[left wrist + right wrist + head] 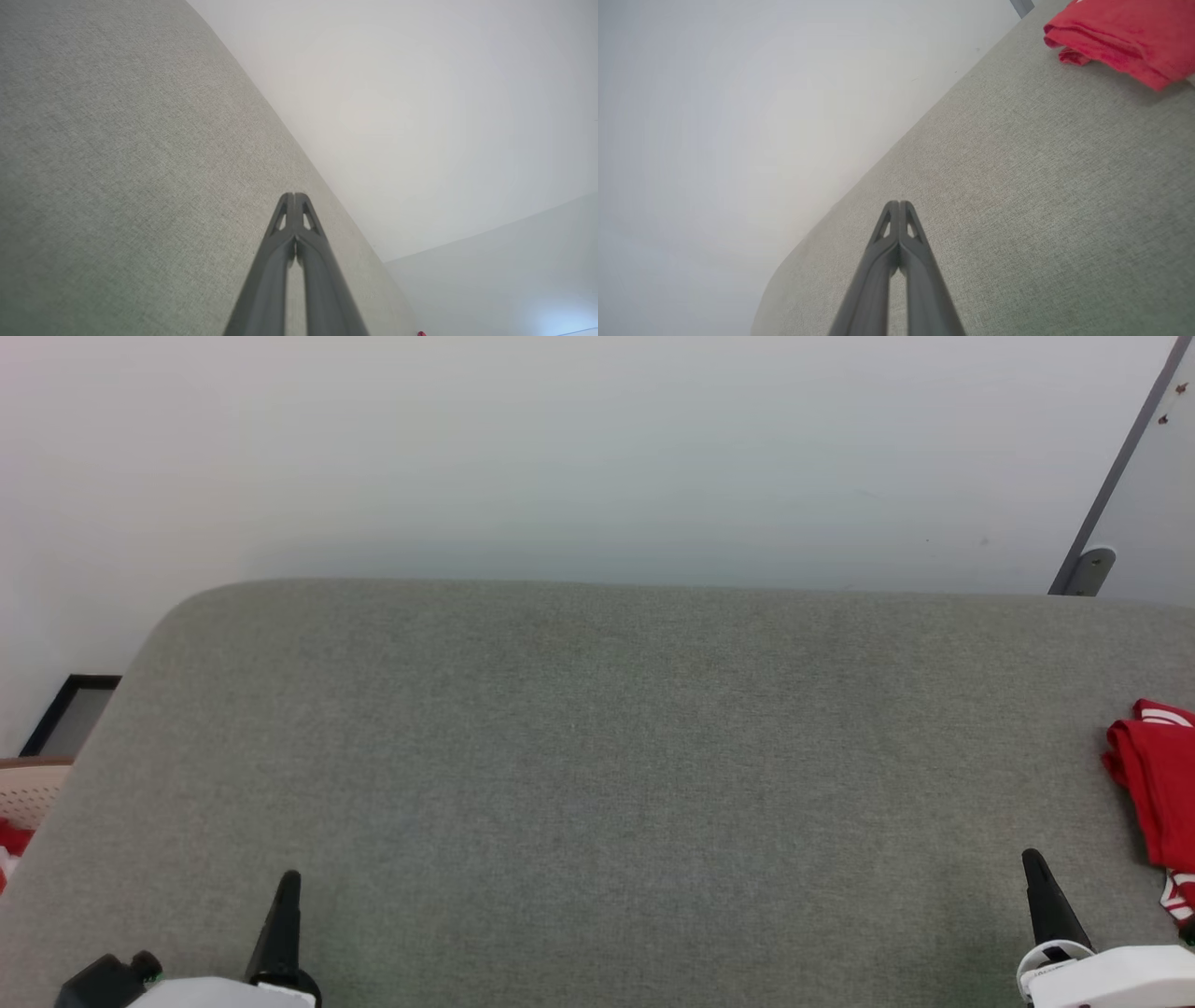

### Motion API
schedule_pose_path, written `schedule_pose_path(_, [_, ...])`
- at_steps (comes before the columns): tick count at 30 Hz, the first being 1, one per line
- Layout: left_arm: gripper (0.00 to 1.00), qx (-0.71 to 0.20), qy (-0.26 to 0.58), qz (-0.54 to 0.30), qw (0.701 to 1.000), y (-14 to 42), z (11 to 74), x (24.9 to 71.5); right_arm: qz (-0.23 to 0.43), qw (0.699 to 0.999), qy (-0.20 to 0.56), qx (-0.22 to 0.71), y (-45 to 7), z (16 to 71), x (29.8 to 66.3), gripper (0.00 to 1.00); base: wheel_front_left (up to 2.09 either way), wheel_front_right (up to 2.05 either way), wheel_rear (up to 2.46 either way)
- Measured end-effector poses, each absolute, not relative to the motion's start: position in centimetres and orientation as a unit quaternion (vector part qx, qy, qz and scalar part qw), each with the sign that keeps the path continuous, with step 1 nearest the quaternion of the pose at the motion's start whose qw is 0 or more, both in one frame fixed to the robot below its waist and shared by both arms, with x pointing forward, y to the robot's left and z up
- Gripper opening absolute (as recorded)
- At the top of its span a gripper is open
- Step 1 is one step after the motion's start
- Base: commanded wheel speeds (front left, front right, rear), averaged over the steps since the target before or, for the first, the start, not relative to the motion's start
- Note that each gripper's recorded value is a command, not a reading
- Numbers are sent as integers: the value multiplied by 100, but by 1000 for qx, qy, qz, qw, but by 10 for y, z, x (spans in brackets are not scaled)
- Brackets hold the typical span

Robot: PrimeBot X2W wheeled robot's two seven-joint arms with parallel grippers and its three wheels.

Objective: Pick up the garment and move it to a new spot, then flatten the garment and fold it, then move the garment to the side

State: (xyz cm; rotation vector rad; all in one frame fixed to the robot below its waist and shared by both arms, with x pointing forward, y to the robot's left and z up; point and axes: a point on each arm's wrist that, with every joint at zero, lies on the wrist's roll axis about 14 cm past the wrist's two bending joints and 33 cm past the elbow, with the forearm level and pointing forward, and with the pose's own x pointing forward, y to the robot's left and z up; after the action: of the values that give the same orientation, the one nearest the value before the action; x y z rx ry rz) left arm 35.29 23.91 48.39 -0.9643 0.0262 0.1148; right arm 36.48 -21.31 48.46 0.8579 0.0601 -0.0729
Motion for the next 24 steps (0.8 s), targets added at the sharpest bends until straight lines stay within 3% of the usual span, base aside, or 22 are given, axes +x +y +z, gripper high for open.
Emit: schedule_pose_path(24, [0,-567,10,41,823,225,490,366,-28,841,19,539,-208,492,374,0,0,0,0])
